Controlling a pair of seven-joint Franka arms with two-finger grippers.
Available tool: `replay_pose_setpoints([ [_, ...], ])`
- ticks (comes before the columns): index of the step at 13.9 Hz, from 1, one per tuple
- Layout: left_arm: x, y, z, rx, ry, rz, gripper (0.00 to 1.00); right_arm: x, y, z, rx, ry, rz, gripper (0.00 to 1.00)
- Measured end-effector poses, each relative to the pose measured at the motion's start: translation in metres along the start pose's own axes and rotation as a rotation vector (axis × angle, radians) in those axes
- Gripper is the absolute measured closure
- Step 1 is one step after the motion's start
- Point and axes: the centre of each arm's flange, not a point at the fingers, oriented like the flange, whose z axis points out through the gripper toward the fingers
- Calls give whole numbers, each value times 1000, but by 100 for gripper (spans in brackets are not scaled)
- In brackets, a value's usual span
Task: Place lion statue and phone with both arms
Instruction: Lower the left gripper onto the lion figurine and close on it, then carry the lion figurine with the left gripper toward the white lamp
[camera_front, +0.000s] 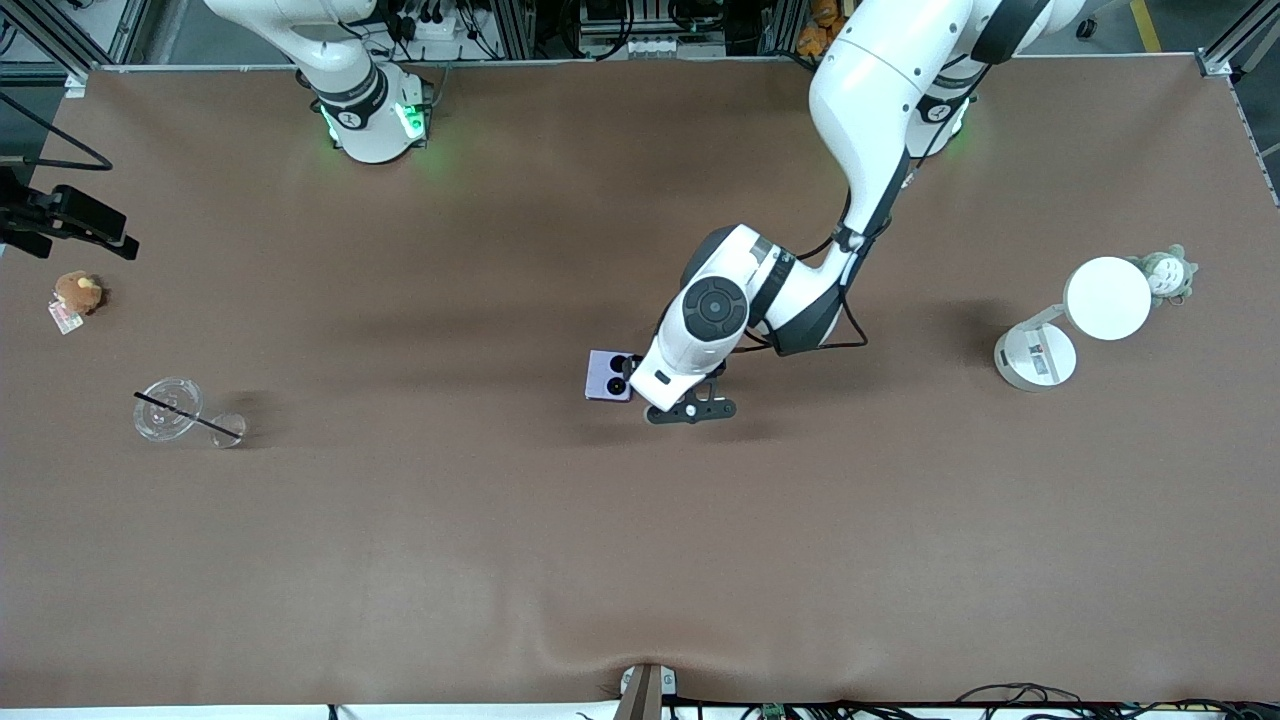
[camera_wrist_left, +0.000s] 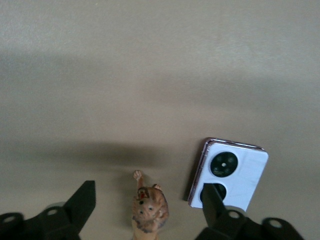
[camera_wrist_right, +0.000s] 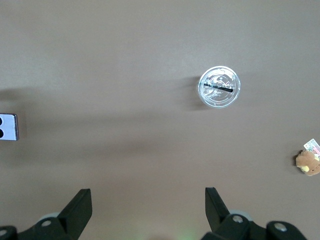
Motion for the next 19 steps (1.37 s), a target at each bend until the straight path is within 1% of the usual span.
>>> replay_pose_setpoints([
  [1,-1,-3,5,7,-9,-8,10,0,0,0,0,0,0,0],
  [3,-7,-8,18,26,-28,-23,23,0,0,0,0,0,0,0],
  [4,-10,-8,22,32,-35,-24,23,0,0,0,0,0,0,0],
  [6,-13,-7,25,30,-44,-27,37,0,0,0,0,0,0,0],
  [7,-15,-5,25,29,-45,-25,39,0,0,0,0,0,0,0],
  [8,-16,-5,25,29,-45,-23,48,0,0,0,0,0,0,0],
  [9,-16,-4,25,29,-45,-23,60,0,0,0,0,0,0,0],
  [10,-16,-5,25,29,-45,-24,63,0,0,0,0,0,0,0],
  [12,-11,-8,23,28,-41,-29,63,0,0,0,0,0,0,0],
  [14,4,-22,13,31,-45,-26,63,0,0,0,0,0,0,0],
  [17,37,-65,-32,50,-87,-23,63,0,0,0,0,0,0,0],
  [18,43,-79,-47,68,-96,-18,63,0,0,0,0,0,0,0],
  [19,48,-92,-59,97,-84,-13,63,0,0,0,0,0,0,0],
])
